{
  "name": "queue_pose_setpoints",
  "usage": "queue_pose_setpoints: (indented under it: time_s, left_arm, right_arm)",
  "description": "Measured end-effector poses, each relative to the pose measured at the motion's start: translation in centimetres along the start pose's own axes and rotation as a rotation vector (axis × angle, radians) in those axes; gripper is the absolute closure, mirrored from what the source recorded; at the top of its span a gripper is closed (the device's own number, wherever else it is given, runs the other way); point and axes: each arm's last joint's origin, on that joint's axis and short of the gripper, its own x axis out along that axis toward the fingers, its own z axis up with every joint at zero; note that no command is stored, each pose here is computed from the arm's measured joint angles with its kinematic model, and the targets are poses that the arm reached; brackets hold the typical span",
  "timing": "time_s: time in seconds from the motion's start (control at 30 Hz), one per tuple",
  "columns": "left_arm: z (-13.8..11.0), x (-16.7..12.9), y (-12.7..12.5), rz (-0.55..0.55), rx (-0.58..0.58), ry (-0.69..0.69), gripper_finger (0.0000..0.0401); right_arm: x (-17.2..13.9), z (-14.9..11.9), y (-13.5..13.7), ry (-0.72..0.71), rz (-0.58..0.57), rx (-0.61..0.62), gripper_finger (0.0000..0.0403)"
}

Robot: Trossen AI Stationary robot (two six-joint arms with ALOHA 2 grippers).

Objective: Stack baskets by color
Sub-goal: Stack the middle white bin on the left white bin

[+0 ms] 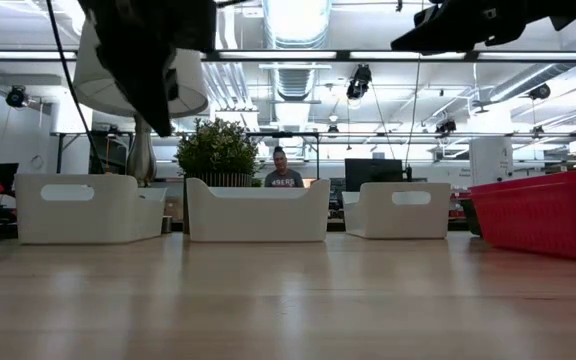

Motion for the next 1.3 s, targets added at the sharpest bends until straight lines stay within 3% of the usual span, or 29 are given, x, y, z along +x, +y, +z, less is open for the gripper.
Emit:
queue_pose_setpoints:
  time_s: [0.2, 0.37, 0.47, 0.87, 1.3]
  left_arm:
    - [0.4, 0.8, 0.9, 0.062, 0.186, -0.007, 0.0309]
    - [1.0, 0.7, 1.8, 0.338, 0.346, -0.096, 0.0233]
    - [0.9, 1.0, 2.4, 0.375, 0.440, -0.070, 0.0213]
    - [0.4, 4.2, 5.8, 0.407, 0.338, -0.140, 0.0245]
    - [-0.4, 6.1, 6.2, 0.403, 0.350, -0.070, 0.0274]
  right_arm:
    - [0.0, 0.0, 0.0, -0.001, -0.001, -0.049, 0.0394]
    - [0.0, 0.1, 0.0, -0.008, -0.004, -0.096, 0.0394]
    - [0.0, 0.1, -0.1, -0.011, -0.006, -0.114, 0.0394]
    - [0.0, 0.2, -0.1, -0.015, -0.008, -0.112, 0.0394]
    - [0.0, 0.1, 0.0, -0.008, -0.004, -0.050, 0.0394]
